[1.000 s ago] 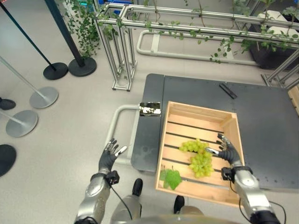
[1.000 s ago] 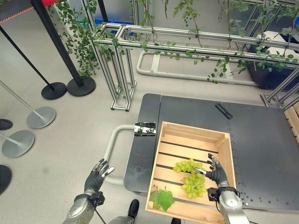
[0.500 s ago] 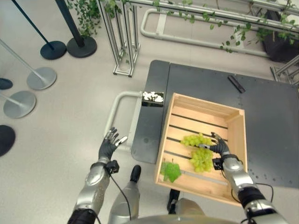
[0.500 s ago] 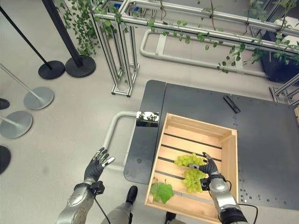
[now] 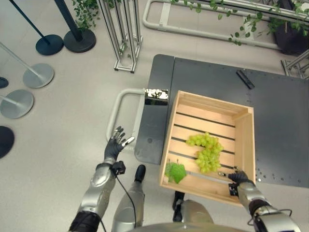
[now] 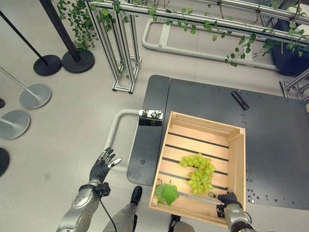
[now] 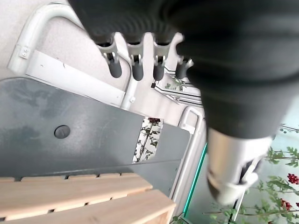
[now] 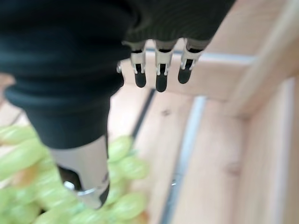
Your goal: Pick up the fruits from the basket on one side to the basket on the other side
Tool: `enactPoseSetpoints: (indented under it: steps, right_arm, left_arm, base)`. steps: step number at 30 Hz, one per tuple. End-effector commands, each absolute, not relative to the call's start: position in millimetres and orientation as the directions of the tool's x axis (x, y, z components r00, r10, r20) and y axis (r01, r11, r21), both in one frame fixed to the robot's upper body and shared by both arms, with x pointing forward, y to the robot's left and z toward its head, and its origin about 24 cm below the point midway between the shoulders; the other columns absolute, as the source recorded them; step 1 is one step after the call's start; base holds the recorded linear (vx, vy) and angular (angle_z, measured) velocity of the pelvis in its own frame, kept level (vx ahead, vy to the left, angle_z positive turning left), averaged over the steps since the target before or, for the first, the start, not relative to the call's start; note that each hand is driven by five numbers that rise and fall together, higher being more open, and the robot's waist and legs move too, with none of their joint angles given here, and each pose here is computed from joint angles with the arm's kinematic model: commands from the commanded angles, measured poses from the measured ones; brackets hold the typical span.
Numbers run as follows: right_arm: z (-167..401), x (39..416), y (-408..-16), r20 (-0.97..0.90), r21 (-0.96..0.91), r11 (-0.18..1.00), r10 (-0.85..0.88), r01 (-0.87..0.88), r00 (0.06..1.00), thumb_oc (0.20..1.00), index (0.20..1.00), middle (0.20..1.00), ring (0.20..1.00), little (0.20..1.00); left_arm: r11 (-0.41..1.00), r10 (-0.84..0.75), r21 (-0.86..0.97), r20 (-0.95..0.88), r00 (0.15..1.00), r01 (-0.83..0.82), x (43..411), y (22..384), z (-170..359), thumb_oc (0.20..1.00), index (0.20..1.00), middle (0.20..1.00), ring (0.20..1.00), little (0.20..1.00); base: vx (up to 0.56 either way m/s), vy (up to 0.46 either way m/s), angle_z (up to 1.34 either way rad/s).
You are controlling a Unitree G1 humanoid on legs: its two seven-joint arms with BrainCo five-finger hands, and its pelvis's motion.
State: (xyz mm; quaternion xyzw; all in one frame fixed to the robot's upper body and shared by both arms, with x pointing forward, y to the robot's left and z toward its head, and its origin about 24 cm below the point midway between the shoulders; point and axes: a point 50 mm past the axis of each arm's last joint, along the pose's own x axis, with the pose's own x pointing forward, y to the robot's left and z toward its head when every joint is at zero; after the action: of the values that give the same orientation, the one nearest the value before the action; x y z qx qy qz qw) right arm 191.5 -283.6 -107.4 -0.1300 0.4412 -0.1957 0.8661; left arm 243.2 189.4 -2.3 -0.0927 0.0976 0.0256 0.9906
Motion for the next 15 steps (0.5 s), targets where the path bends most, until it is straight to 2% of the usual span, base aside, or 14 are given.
enactPoseSetpoints:
  steps: [1,11,13,14,15]
  right_arm:
    - [-100,190,-301,-0.682,-0.426,0.862,-0.506,0.276,0.528,1.000,1.000,1.000,1.000,1.000]
    - [-95,212,-277,-0.650,-0.311,0.890,-0.455,0.333,0.609,1.000,1.000,1.000,1.000,1.000]
    - [-91,221,-268,-0.639,-0.270,0.902,-0.430,0.338,0.638,1.000,1.000,1.000,1.000,1.000]
    - [-84,233,-258,-0.609,-0.211,0.914,-0.399,0.346,0.685,1.000,1.000,1.000,1.000,1.000]
    - [-84,233,-258,-0.609,-0.211,0.914,-0.399,0.346,0.685,1.000,1.000,1.000,1.000,1.000]
  left_arm:
    - [0.977,-0.015,-0.211,-0.093,0.996,-0.005,243,176,19,1.000,1.000,1.000,1.000,1.000]
    - [0.976,-0.021,-0.218,-0.092,0.996,0.000,245,173,20,1.000,1.000,1.000,1.000,1.000]
    - [0.976,-0.021,-0.218,-0.101,0.995,-0.001,245,173,18,1.000,1.000,1.000,1.000,1.000]
    - [0.975,-0.020,-0.223,-0.102,0.995,-0.003,246,173,18,1.000,1.000,1.000,1.000,1.000]
    - [0.975,-0.020,-0.223,-0.102,0.995,-0.003,246,173,18,1.000,1.000,1.000,1.000,1.000]
  base:
    - [0.00,0.000,0.00]
    - [-0.01,0.000,-0.01]
    - [0.00,0.000,0.00]
    - [0.00,0.000,0.00]
    - [0.00,0.000,0.00]
